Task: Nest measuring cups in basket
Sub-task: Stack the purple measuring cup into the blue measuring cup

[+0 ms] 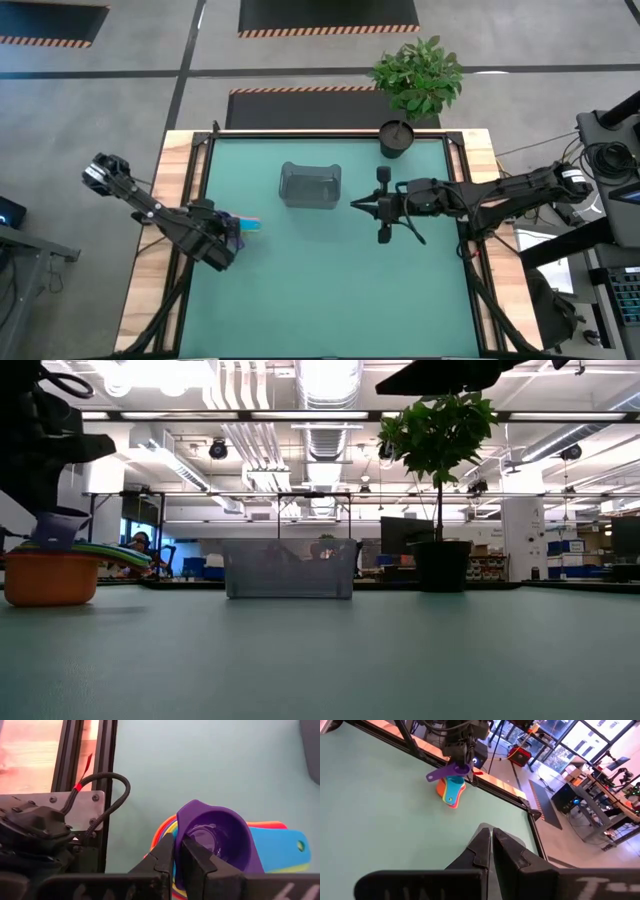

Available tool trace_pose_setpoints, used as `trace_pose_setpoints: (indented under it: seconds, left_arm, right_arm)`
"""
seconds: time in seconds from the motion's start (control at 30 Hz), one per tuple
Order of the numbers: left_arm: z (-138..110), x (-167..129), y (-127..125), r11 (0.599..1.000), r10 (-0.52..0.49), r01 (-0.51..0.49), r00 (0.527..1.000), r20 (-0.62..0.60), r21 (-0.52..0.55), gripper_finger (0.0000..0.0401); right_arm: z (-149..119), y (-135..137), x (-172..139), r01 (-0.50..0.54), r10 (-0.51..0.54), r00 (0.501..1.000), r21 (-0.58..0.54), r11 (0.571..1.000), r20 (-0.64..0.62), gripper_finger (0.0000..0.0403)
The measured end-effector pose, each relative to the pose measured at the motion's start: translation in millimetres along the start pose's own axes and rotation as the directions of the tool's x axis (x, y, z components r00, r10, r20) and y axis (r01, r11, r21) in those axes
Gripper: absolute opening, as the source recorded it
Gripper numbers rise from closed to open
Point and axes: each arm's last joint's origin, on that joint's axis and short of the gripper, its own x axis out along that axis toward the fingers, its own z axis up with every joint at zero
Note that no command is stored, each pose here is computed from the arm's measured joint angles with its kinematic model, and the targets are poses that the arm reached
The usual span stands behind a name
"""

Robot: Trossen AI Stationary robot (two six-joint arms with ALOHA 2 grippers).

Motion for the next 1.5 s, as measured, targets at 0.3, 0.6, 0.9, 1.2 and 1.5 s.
trace_pose_setpoints:
  seconds: [0.3,0.6,0.9,1.2,1.5]
  left_arm:
    - [-0.6,5.3,-0.1,1.0,0.011,-0.011,1.0,0.002,-0.01,0.0008]
    - [-5.2,8.1,-3.4,0.999,0.038,-0.038,0.999,0.013,0.005,0.0048]
    - [-6.1,8.6,-4.1,0.999,0.042,-0.042,0.999,0.016,0.011,0.0087]
    - [-6.8,8.7,-3.8,0.998,0.06,-0.06,0.998,-0.011,0.004,0.0094]
    - [-5.7,7.6,-4.0,0.998,0.057,-0.057,0.998,-0.021,0.0,0.0094]
  right_arm:
    - [-0.2,0.1,0.0,-0.001,0.001,1.0,0.0,1.0,-0.001,0.0009]
    - [-0.2,0.1,0.0,0.0,0.0,1.0,0.001,1.0,-0.002,0.0009]
    - [-0.2,0.1,0.0,0.0,0.0,1.0,0.001,1.0,-0.002,0.0009]
    - [-0.3,0.1,0.0,0.001,-0.001,1.0,0.001,1.0,-0.003,0.0009]
    - [-1.6,0.6,0.0,0.0,0.0,1.0,-0.002,1.0,-0.018,0.0009]
